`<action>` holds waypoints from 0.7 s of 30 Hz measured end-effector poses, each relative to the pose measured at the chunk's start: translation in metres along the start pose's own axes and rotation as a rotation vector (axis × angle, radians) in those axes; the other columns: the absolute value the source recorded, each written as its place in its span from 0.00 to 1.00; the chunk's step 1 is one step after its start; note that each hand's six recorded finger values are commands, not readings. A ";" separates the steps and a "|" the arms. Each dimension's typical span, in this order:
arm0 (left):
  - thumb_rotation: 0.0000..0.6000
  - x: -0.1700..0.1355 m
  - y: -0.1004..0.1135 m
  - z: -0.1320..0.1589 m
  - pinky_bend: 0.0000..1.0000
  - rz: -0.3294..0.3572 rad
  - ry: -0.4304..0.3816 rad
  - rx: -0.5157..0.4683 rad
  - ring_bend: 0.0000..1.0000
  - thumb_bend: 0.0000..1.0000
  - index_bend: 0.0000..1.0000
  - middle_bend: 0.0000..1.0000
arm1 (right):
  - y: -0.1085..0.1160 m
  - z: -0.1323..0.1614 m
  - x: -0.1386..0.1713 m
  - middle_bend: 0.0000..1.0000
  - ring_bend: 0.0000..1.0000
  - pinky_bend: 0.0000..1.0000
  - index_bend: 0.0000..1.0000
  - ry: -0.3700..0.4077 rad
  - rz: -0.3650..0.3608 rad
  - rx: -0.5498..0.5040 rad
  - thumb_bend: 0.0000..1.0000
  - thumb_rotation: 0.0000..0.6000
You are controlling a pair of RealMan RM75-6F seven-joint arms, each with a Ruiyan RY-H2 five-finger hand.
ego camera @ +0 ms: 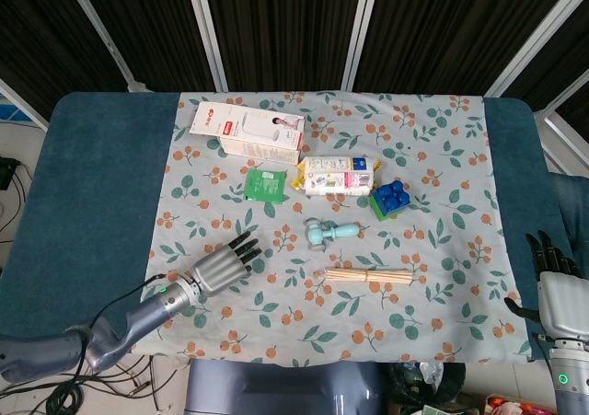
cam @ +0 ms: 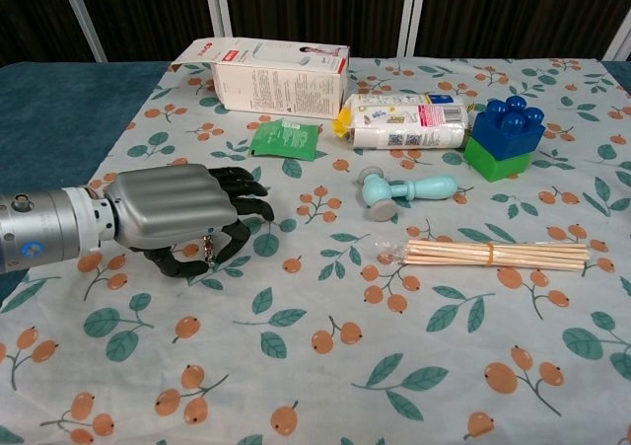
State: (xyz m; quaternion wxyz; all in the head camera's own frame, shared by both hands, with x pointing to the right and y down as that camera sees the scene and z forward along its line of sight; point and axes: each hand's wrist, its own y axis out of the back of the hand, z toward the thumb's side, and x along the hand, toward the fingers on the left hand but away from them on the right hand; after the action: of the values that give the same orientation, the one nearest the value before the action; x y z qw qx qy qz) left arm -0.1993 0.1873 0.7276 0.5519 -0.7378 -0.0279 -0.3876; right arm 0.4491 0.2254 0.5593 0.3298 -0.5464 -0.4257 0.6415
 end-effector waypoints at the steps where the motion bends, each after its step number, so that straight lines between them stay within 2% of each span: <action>1: 1.00 0.000 0.000 0.000 0.00 0.000 0.000 0.000 0.00 0.34 0.53 0.12 | 0.000 0.000 0.000 0.02 0.15 0.22 0.06 0.000 0.000 0.000 0.00 1.00; 21: 1.00 0.002 -0.001 -0.001 0.00 0.003 0.008 0.016 0.00 0.39 0.59 0.15 | -0.001 0.000 0.000 0.02 0.15 0.22 0.06 -0.002 0.006 0.000 0.00 1.00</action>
State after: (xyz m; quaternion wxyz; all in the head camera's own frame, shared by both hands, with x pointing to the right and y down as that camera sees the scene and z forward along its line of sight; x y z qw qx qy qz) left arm -0.1990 0.1864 0.7295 0.5584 -0.7320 -0.0276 -0.3893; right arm 0.4487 0.2260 0.5598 0.3275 -0.5469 -0.4244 0.6431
